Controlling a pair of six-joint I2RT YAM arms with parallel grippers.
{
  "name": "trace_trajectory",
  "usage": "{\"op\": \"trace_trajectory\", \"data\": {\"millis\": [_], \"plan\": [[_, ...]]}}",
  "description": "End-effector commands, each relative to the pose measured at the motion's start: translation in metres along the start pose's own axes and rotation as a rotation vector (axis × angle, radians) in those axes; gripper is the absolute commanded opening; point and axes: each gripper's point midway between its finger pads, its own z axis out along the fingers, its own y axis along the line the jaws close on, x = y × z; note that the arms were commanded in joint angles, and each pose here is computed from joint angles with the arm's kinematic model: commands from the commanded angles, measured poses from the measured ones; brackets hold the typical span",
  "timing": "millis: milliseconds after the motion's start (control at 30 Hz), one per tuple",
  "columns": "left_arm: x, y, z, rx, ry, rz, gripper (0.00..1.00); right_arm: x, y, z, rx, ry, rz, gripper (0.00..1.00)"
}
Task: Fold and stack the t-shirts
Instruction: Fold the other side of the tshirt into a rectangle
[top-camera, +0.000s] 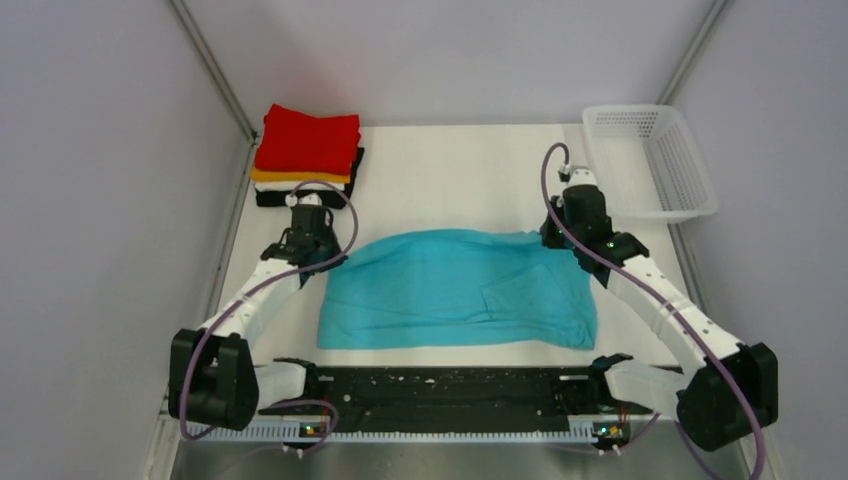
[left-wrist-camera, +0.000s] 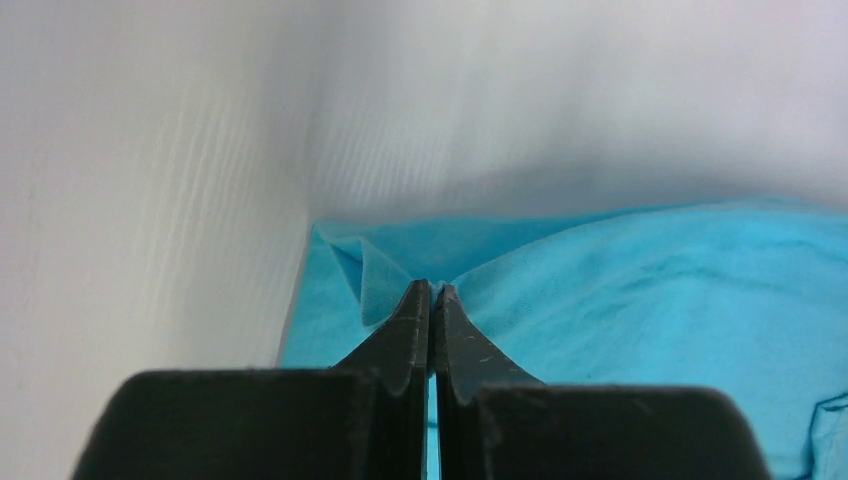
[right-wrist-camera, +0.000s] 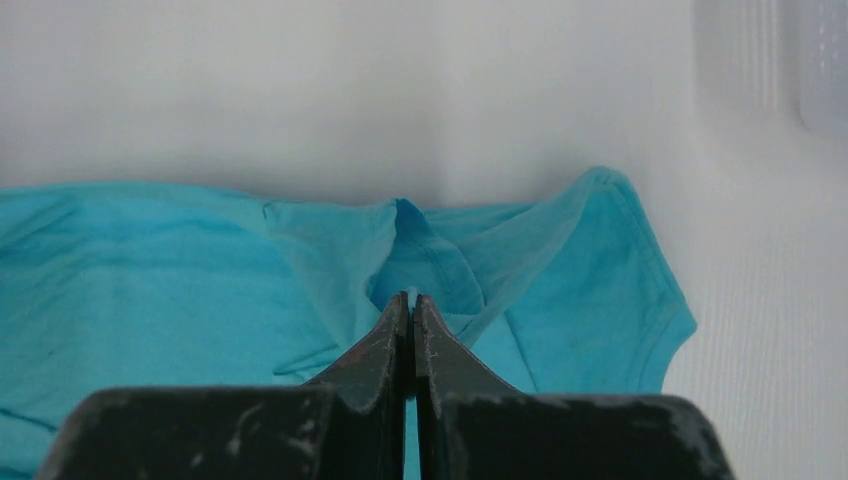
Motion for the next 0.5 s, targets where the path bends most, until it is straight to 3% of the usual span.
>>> {"op": "trace_trajectory", "data": {"millis": [0,200,467], "plan": [[-0.008,0.002,-0.016,0.029,-0.114,-0.031,0.0,0.018,0.001,-0.034,-0.032,0.009,0.055,0.0],[0.004,0.0,-0.029,0.107,-0.164,-0.048,0.0,0.056,-0.006,-0.059,-0.052,0.084,0.079,0.0],[0.014,0.015,-0.033,0.091,-0.227,-0.093,0.0,0.081,-0.013,-0.081,-0.06,0.111,0.126,0.0]]}}
